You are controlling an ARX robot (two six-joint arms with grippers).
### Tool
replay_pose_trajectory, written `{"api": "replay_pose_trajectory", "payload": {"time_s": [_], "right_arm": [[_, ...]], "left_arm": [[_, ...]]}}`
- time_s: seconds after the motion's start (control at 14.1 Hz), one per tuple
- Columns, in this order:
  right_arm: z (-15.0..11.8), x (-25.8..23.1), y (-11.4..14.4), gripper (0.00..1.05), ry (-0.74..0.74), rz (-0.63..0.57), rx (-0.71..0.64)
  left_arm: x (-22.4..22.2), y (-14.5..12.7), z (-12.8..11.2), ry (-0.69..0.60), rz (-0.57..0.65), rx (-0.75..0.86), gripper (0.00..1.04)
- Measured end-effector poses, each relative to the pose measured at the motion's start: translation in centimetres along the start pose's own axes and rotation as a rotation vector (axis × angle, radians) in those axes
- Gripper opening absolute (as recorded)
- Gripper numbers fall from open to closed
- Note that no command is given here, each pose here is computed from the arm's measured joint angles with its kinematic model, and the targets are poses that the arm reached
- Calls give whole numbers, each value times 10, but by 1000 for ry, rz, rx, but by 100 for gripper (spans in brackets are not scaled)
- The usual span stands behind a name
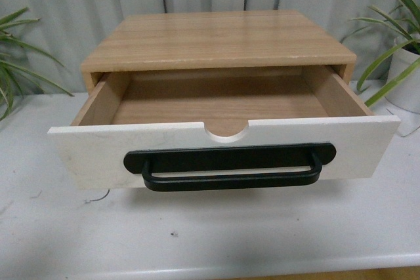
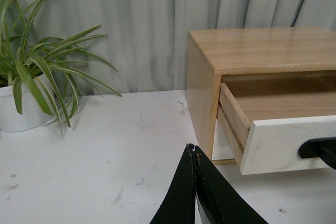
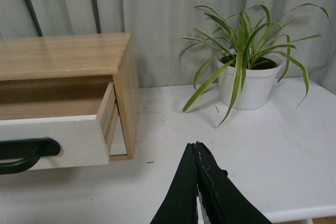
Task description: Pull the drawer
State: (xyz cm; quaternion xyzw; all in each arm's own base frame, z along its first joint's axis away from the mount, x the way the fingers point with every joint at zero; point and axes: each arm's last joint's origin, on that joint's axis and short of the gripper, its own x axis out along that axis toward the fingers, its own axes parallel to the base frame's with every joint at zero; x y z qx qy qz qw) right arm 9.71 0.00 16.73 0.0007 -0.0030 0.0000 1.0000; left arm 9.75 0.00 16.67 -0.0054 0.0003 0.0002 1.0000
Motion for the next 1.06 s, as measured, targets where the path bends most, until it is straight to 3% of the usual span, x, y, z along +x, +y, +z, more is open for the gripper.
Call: {"api": "replay_pose_trajectory", "payload": {"time_s": [0.07,0.21,0.35,0.57,0.64,1.06], "right_arm": [[0,0,0,8,0,0,-2],[0,0,0,35,0,0,-2],[0,0,0,43,0,0,-2],[0,0,0,81,0,0,-2],[0,0,0,100,0,0,-1],[0,0,0,98,0,0,-1]], "left_arm": [[0,0,0,0,0,0,8],[0,0,0,0,0,0,35],[0,0,0,0,0,0,43],[0,0,0,0,0,0,80],[0,0,0,0,0,1,100],[0,0,0,0,0,1,98]]}}
